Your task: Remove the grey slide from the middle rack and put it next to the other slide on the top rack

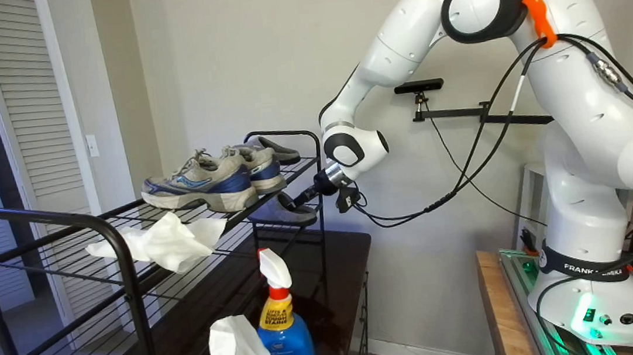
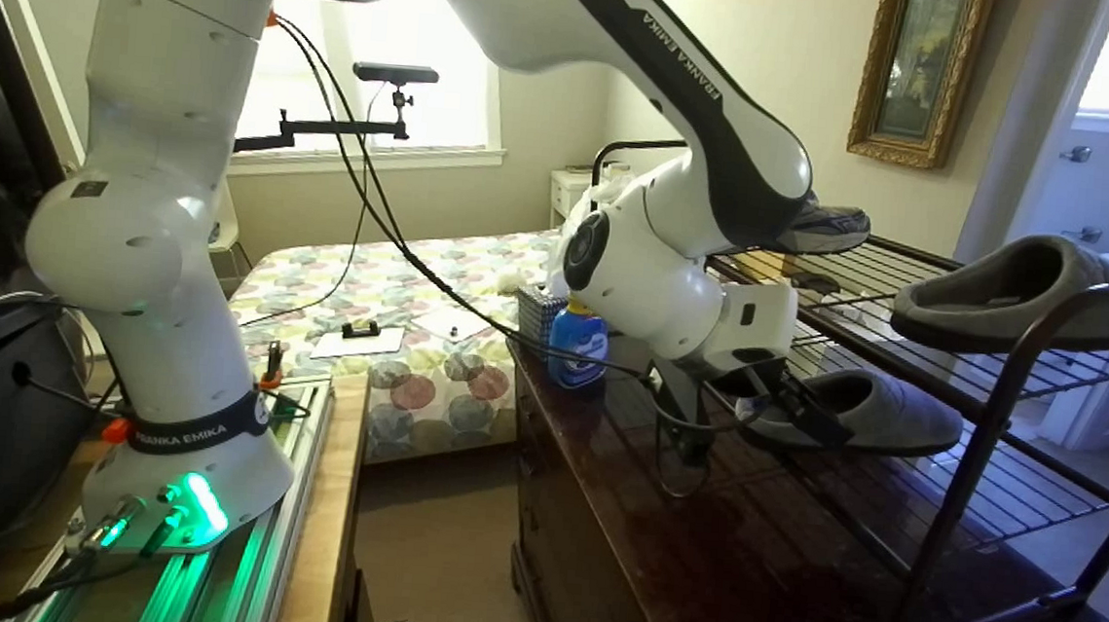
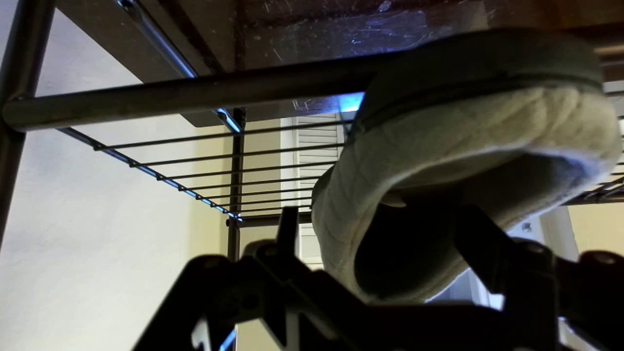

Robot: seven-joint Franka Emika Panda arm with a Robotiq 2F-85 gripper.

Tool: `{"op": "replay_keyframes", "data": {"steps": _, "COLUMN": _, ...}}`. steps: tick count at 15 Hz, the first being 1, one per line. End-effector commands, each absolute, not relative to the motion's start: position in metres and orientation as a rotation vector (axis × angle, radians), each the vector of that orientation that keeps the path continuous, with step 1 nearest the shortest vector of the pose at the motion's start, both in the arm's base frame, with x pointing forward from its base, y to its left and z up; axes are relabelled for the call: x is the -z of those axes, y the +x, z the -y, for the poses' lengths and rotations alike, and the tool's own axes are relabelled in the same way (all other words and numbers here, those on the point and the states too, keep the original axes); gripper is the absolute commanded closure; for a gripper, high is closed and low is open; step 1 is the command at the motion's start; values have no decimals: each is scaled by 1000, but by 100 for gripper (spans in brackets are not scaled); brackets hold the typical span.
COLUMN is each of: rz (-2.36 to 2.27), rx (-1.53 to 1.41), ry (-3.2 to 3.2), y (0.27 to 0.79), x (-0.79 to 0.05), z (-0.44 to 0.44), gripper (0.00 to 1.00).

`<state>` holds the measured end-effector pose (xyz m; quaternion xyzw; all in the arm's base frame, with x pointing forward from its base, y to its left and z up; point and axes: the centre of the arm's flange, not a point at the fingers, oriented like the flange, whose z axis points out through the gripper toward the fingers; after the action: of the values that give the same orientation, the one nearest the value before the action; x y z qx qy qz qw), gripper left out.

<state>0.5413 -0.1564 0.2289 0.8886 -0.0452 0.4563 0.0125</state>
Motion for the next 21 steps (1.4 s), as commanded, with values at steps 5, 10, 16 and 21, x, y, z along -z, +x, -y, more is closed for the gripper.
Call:
{"op": "replay_keyframes", "data": {"steps": 5, "rz": 244, "rx": -1406, "ry": 2792, "y": 562, "x": -215, "z": 166, "gripper": 26}}
{"op": "replay_keyframes", "data": {"steps": 10, "rz": 272, "rx": -1396, "ry": 2802, "y": 566, "x": -209, "z": 168, "gripper": 69}}
{"op": "replay_keyframes", "data": {"steps": 16, "rz": 264, "rx": -1377, "ry": 2811, "y": 561, "x": -213, "z": 164, "gripper": 100}}
{"op": "replay_keyframes", "data": {"steps": 21, "rz": 103, "rx": -1206, "ry": 2935, "y": 525, "x": -232, "z": 171, "gripper": 99}}
